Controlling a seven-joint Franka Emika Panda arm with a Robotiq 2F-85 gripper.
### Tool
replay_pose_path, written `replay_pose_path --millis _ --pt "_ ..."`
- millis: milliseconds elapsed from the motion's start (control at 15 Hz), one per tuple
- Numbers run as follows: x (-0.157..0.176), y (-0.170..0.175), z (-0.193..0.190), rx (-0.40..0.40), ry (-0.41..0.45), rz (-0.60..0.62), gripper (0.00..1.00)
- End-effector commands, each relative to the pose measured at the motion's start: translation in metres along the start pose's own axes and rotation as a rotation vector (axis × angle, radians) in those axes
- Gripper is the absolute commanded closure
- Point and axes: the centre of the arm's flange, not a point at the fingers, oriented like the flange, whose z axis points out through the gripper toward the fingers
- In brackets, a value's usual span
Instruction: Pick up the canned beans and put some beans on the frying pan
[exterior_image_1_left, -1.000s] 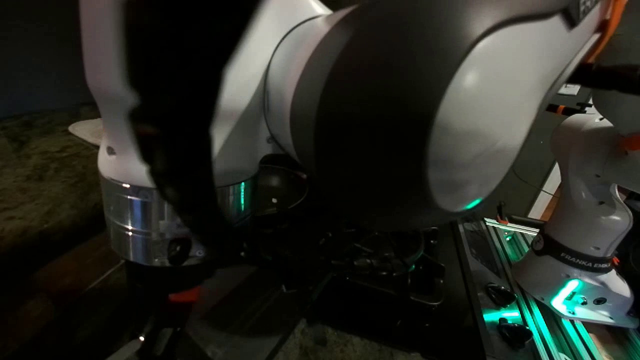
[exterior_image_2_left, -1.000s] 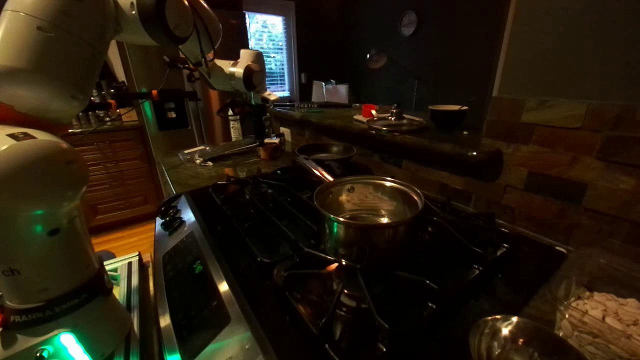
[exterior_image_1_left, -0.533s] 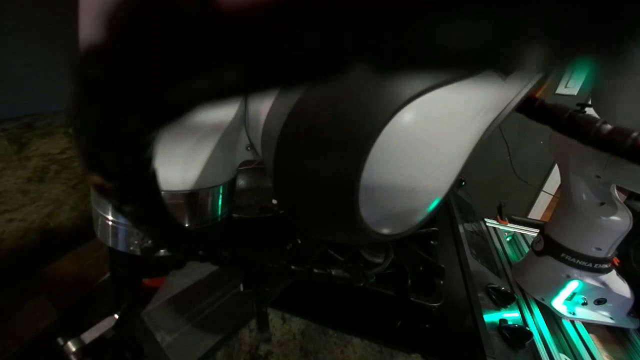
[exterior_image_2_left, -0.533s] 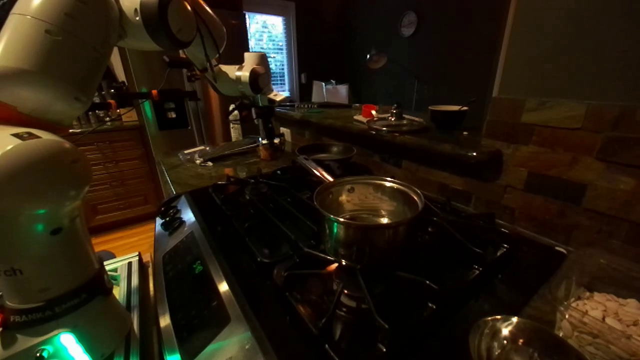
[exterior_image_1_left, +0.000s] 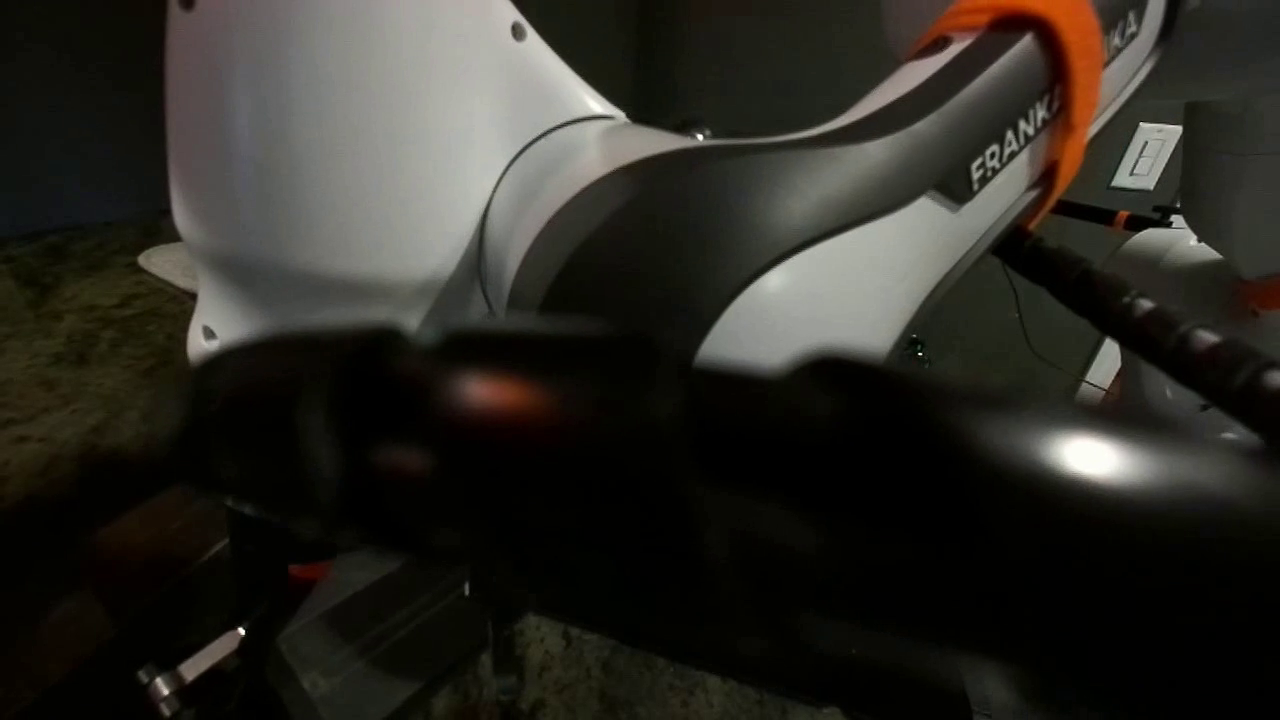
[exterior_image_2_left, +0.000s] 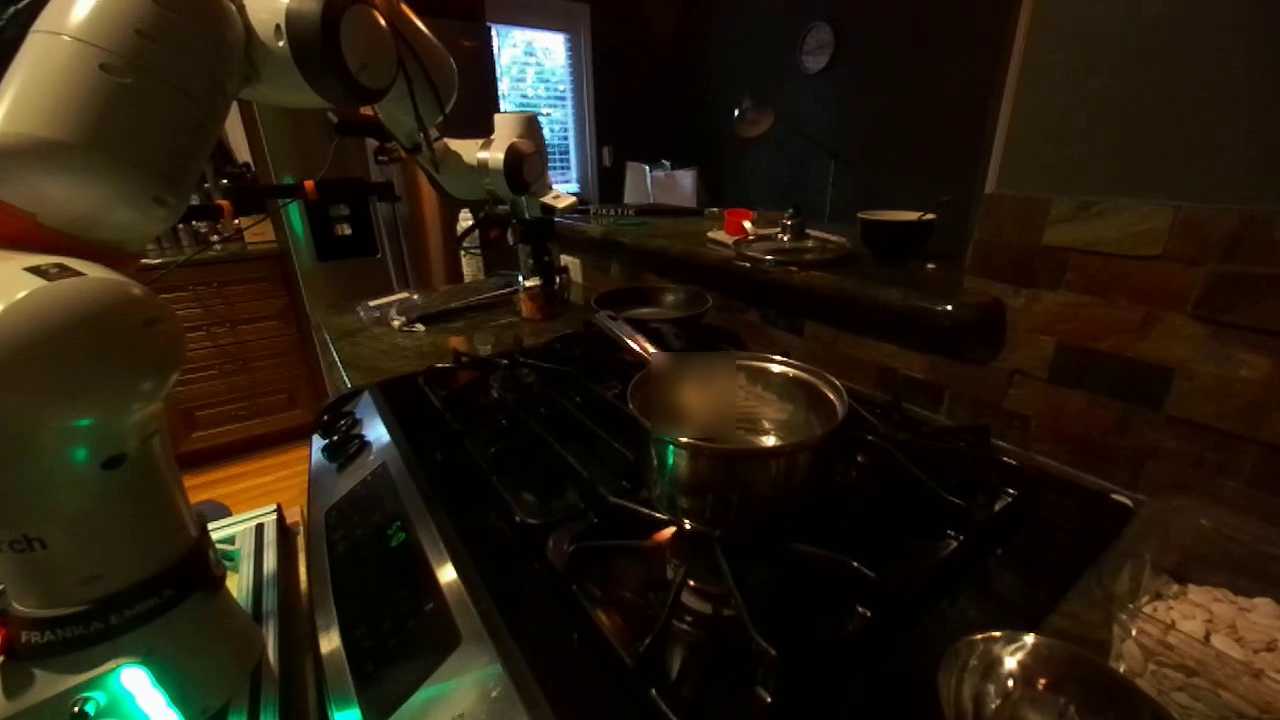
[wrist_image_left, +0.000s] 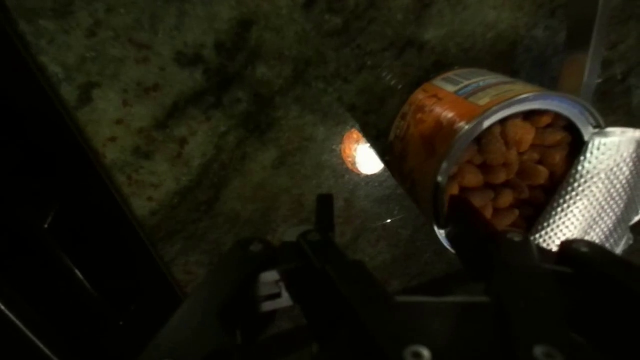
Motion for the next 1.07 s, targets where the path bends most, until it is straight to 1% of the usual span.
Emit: replay_pose_path --millis 0,67,133,200,400,533,600,800,867,933,1000 --pt "-0.0029 -0.0052 0.0073 0.019 -0.001 0.012 0.33" --pt "-0.0034 -0.0050 0.0075 0.025 -0.011 0.011 0.33" --pt "-0.0043 -0.0051 0.0081 0.028 -0.014 0.009 0.30" --pt "-0.0052 -0.0053 0.0085 0.029 -0.016 0.008 0.31" --pt "-0.0072 -0.0057 0.0104 0.033 -0.022 0.005 0.30" --pt "-0.0072 -0.0043 0.0115 0.028 -0.019 0.003 0.31" --pt "-0.0069 -0.0034 0.0120 0.024 -0.018 0.003 0.33" --pt "-0.0065 -0.0003 0.0148 0.007 -0.016 -0.007 0.45" --pt "-0.0057 0.0007 0.0147 0.008 -0.013 -0.003 0.53" --pt "-0.0046 0.0015 0.0138 0.007 -0.011 -0.002 0.52" --pt "-0.0030 0.0022 0.0121 0.008 -0.007 0.001 0.55"
